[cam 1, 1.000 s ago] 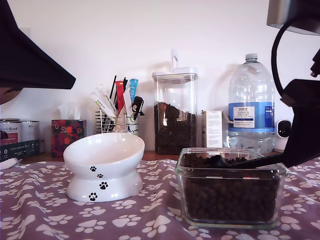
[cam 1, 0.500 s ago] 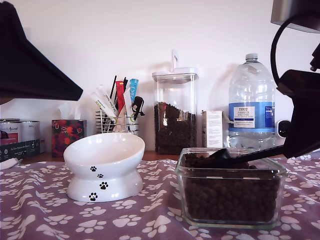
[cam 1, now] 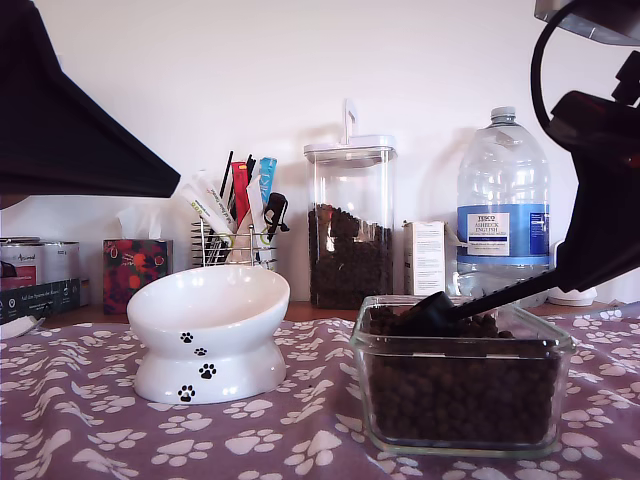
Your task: Measure one spoon of cat food and pour it into the food bowl
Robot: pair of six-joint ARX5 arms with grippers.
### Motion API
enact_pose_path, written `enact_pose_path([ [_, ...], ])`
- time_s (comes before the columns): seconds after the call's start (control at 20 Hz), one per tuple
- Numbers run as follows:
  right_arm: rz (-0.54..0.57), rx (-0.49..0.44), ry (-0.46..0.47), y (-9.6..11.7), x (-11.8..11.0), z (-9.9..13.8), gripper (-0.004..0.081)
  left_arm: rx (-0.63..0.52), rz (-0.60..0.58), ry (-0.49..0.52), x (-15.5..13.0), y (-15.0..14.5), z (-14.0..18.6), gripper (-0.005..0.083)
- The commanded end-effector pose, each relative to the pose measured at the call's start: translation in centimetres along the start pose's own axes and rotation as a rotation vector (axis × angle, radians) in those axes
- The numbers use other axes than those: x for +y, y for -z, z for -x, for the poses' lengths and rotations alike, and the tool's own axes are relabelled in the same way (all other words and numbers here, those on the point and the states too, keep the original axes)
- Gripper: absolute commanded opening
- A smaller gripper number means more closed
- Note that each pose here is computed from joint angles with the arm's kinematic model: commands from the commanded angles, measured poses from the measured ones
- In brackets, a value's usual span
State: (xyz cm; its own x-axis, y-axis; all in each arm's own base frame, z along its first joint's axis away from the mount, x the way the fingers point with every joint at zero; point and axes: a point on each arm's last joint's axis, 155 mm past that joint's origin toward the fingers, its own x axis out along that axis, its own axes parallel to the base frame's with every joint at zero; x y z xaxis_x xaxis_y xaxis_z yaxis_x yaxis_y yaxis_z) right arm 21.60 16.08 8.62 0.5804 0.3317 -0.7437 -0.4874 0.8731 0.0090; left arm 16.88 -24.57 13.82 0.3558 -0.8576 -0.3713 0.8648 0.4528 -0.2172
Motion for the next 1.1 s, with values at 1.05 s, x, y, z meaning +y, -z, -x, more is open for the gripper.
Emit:
enact_pose_path([
  [1.05, 0.038, -0.215, -0.182, -8.7, 3.4, 3.9, -0.0012, -0.062, -0.002, -0.251, 3.8, -1.2, 2.3, -0.0019],
])
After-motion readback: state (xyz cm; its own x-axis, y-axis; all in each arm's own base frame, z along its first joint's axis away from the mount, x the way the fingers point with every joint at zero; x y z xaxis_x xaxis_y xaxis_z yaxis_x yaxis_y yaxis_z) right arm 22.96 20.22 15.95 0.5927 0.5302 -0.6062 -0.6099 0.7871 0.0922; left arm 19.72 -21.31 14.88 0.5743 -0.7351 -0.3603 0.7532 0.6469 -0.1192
